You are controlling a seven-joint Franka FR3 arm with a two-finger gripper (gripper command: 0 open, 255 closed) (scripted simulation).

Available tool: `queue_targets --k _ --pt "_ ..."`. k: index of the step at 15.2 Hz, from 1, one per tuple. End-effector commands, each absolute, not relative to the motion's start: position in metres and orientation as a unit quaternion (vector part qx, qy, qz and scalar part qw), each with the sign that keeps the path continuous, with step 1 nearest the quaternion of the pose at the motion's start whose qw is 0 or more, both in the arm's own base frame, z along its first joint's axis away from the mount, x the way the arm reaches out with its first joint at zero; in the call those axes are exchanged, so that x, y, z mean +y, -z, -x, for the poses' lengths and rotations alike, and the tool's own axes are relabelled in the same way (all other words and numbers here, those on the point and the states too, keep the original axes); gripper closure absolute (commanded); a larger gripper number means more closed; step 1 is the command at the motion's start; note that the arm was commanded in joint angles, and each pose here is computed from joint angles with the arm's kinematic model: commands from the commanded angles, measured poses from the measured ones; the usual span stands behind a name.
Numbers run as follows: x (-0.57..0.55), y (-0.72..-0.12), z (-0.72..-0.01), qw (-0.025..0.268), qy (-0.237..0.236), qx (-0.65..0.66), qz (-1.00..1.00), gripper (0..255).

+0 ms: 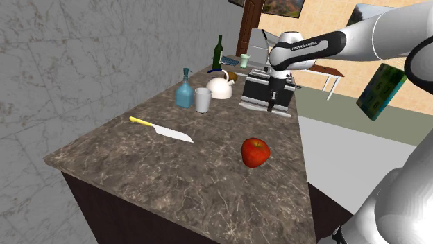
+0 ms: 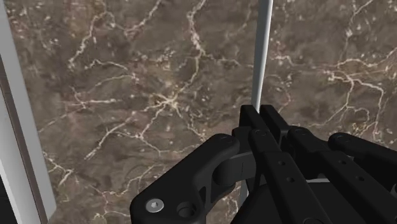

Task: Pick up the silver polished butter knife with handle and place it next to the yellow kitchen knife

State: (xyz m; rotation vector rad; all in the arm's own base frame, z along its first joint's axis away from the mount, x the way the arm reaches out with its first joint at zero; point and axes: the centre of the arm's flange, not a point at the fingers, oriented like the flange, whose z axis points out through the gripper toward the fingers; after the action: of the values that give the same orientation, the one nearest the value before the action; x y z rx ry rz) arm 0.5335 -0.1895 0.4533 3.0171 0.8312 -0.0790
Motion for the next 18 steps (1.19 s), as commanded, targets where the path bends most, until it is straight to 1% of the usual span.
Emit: queue_targets --k 1,3,18 --pt "-0.190 -0.464 -0.533 0.005 0.025 0.266 -0.964 255" --pt "-0.190 -0.474 -0.533 0.005 0.025 0.266 -0.964 255" --pt "-0.021 -0.474 -0.636 0.005 0.025 0.266 -0.964 255"
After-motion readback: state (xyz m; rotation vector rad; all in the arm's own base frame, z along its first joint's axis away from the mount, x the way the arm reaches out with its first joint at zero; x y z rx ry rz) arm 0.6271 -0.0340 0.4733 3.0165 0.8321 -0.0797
